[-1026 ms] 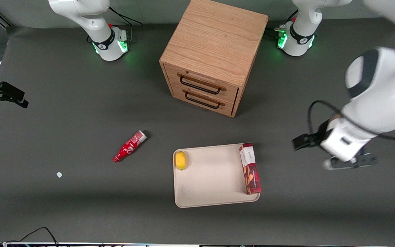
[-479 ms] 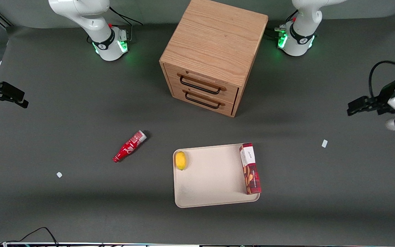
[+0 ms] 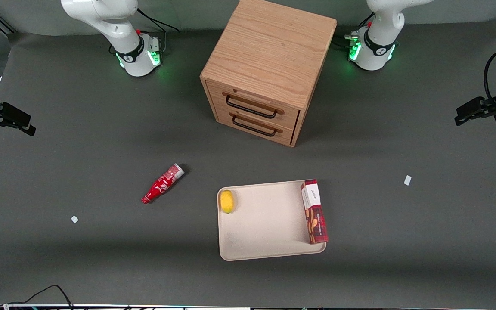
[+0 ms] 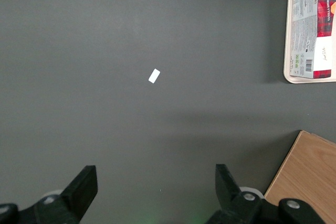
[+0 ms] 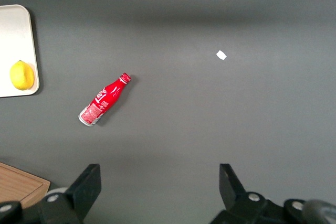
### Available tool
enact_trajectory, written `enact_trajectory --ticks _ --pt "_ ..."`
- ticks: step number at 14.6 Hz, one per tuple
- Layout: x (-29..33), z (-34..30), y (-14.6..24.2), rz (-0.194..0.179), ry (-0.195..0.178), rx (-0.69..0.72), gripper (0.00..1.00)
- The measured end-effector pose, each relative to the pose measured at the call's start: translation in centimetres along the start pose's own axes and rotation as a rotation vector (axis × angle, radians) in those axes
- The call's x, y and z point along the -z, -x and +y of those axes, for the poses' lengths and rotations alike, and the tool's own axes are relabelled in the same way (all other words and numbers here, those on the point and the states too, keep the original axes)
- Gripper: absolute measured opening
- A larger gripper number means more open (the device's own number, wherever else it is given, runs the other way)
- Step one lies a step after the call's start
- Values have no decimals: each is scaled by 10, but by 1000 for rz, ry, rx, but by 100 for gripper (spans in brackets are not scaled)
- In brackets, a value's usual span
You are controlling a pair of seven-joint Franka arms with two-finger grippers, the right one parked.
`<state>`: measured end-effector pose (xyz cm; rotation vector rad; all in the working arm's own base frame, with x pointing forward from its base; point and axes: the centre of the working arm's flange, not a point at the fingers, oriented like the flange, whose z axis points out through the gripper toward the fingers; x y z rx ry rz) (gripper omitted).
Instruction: Place red cookie box on tray
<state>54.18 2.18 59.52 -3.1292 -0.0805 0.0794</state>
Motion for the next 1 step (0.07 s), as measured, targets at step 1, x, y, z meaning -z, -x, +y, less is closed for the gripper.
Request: enact_trajectory --ticks 1 --pt "-1 0 0 -1 0 0 100"
